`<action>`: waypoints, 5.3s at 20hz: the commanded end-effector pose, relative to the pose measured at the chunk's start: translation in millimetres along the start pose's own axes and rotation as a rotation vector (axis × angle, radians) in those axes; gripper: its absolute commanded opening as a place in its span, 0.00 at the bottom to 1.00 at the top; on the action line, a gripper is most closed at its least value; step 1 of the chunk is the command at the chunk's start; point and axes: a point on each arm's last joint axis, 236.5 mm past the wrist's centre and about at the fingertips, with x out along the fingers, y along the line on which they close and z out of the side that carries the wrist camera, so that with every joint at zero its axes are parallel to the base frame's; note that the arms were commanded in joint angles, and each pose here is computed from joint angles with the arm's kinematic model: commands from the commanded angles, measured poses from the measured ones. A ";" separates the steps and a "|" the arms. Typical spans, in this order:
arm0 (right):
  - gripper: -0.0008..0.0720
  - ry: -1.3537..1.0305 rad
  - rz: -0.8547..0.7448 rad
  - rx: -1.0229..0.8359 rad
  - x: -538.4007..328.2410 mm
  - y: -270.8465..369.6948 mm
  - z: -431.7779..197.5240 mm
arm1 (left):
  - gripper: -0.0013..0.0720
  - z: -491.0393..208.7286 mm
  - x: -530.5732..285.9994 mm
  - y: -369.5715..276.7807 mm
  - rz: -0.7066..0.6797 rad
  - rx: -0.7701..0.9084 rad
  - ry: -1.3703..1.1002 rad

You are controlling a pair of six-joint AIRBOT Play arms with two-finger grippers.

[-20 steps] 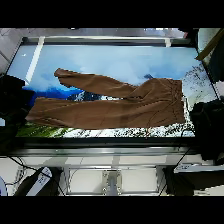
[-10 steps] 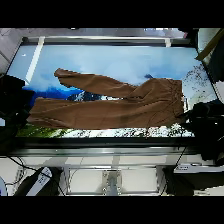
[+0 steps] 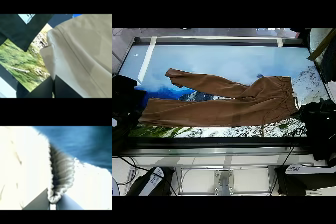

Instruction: Fold the clothes and pants, and hang the long-sleeved shirts on hangers.

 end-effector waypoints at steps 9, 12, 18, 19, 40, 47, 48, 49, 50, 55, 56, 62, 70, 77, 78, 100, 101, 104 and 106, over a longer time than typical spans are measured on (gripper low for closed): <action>0.06 0.118 -0.344 -0.129 -53.3 -49.2 -42.3 | 0.03 -42.0 -19.1 36.2 0.136 0.094 0.133; 0.06 0.167 -0.442 -0.114 -52.1 -80.4 -59.7 | 0.03 -61.5 -10.8 43.4 0.150 0.097 0.174; 0.06 0.127 -0.437 0.109 -87.4 -125.3 -73.7 | 0.03 -47.4 -7.8 48.8 0.172 0.135 0.113; 0.06 0.123 -0.432 0.122 -91.0 -129.5 -75.4 | 0.03 -47.3 -7.0 46.8 0.164 0.127 0.112; 0.48 -0.449 0.093 -0.541 -131.2 233.1 49.9 | 0.88 53.9 41.2 -288.5 -0.476 0.234 0.148; 0.48 -0.407 0.091 -0.581 -116.6 242.8 38.5 | 0.88 3.2 116.1 -308.1 -0.511 0.110 0.386; 0.48 -0.411 0.091 -0.581 -116.9 242.9 39.3 | 0.88 1.8 118.9 -307.4 -0.509 0.111 0.389; 0.48 -0.414 0.090 -0.580 -117.2 243.1 39.9 | 0.88 1.3 121.1 -307.5 -0.507 0.110 0.387; 0.48 -0.414 0.091 -0.580 -117.2 243.1 39.9 | 0.83 3.1 123.0 -309.4 -0.509 0.108 0.373; 0.48 -0.412 0.091 -0.580 -117.0 243.1 39.6 | 0.67 25.8 130.4 -322.4 -0.531 0.070 0.258; 0.48 -0.412 0.091 -0.580 -117.0 243.1 39.6 | 0.67 23.3 132.7 -322.5 -0.529 0.070 0.263; 0.48 -0.412 0.090 -0.581 -117.1 243.0 39.7 | 0.37 21.2 147.1 -334.8 -0.531 0.069 0.208; 0.48 -0.397 -0.034 -0.614 -114.4 216.4 44.7 | 0.03 66.3 113.7 -296.9 -0.387 0.386 0.100; 0.48 -0.224 -0.131 -0.532 -57.1 161.1 55.2 | 0.03 75.6 50.3 -240.8 -0.126 0.815 0.116; 0.48 -0.184 -0.127 -0.519 -40.4 155.7 54.4 | 0.03 65.2 49.4 -238.9 -0.114 0.887 0.149; 0.48 0.006 -0.142 -0.621 39.9 155.6 25.7 | 0.99 77.0 68.1 -91.6 0.130 0.237 0.228; 0.48 0.006 -0.140 -0.620 40.0 156.0 25.5 | 0.99 72.6 73.3 -97.1 0.052 0.141 0.209; 0.48 0.006 -0.131 -0.617 40.4 158.3 24.8 | 0.99 56.6 92.8 -130.9 -0.192 -0.154 0.202; 0.48 0.007 -0.125 -0.613 40.6 159.4 24.0 | 0.99 47.4 98.2 -163.4 -0.356 -0.263 0.200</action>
